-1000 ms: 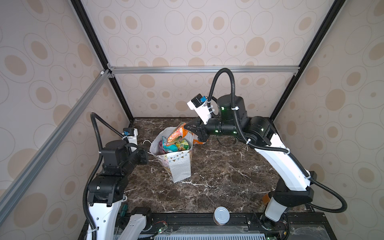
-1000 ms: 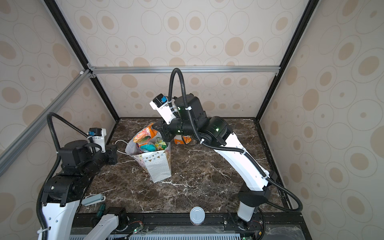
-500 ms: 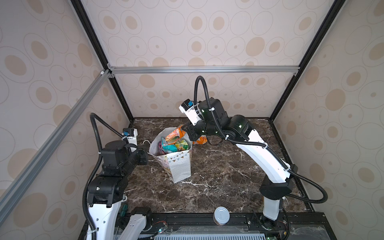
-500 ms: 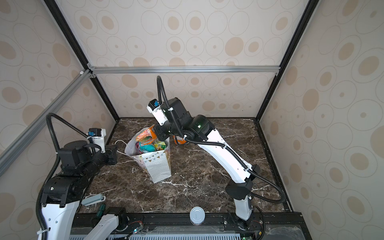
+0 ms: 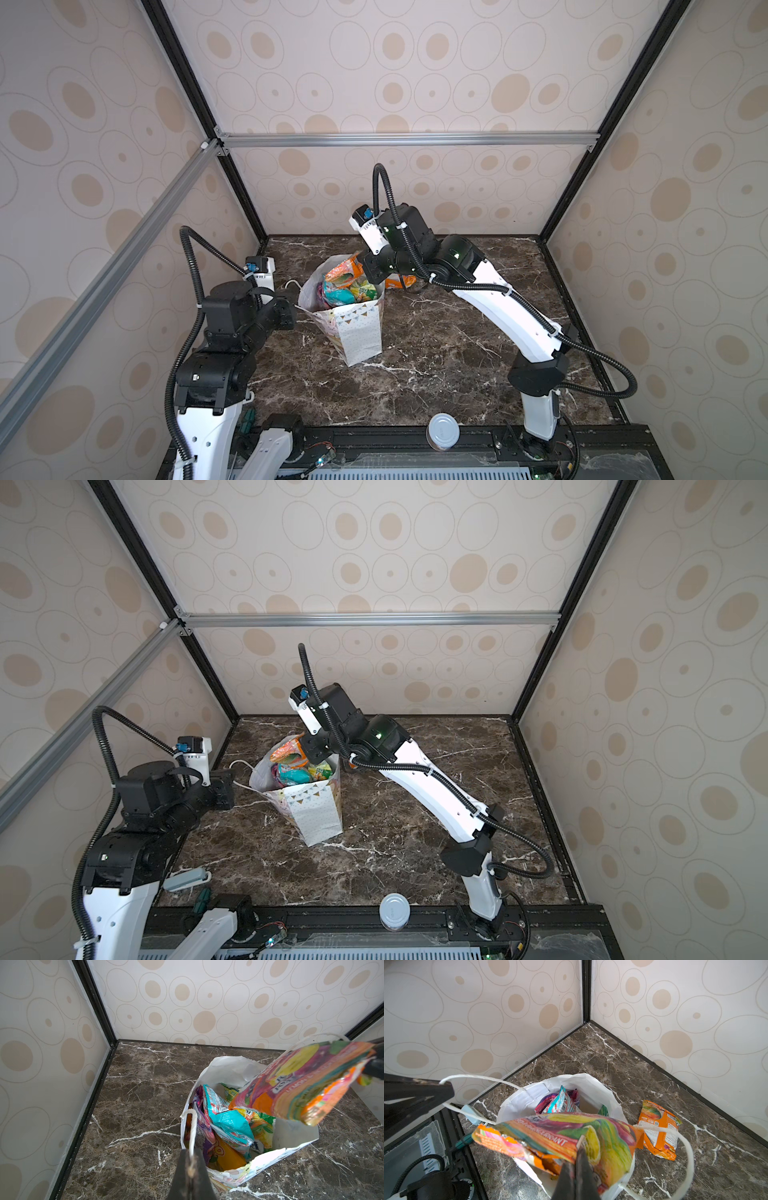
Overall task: Place the snacks into the paper bag
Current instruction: 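Carry the pink packet over the bag opening with the right gripper, then lower the pink packet into the bag with the right gripper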
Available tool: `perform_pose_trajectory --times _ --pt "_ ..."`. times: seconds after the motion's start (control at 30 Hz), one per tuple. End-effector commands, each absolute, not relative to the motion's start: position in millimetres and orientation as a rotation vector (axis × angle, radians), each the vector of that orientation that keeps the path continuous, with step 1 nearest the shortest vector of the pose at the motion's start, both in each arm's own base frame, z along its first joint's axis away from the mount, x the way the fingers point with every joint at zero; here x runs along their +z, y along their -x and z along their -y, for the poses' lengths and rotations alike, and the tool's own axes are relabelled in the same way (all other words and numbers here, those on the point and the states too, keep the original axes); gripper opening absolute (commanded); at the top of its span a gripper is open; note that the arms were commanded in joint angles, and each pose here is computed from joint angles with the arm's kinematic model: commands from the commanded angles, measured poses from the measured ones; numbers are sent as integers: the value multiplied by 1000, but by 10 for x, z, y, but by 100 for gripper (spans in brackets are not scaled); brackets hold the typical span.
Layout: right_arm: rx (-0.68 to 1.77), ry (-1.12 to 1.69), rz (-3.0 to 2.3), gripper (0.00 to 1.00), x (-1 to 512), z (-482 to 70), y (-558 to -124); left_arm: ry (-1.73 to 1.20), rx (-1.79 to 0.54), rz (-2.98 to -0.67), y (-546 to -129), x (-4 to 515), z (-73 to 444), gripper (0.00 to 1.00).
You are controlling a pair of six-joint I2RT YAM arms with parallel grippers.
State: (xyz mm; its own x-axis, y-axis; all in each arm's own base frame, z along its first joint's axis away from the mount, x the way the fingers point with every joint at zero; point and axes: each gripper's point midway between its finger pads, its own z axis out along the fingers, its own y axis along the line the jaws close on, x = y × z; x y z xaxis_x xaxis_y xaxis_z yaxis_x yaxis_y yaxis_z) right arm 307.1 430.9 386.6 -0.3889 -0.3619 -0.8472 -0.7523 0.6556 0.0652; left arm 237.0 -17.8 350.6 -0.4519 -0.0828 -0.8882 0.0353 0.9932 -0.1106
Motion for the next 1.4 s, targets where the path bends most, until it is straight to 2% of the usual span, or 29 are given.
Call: perform_pose_trajectory --times 0.0,0.37,0.77,1.1,1.37 --pt "569 831 -1941 0 4003 -4374 -3138 26 -107 -1941 -2357 3731 141 0" --pt "665 935 -1942 0 3886 -4618 -2997 27 -98 -1945 -2360 3711 131 0" --pt "670 876 -1825 0 4286 -4562 -3032 30 -91 -1945 -2359 3705 119 0" --pt "809 929 -1943 0 3863 -4722 -2973 28 -79 -1946 -2336 3710 106 0" --pt "796 874 -2102 0 3415 -4436 -3135 25 -62 -1944 -2309 3730 86 0"
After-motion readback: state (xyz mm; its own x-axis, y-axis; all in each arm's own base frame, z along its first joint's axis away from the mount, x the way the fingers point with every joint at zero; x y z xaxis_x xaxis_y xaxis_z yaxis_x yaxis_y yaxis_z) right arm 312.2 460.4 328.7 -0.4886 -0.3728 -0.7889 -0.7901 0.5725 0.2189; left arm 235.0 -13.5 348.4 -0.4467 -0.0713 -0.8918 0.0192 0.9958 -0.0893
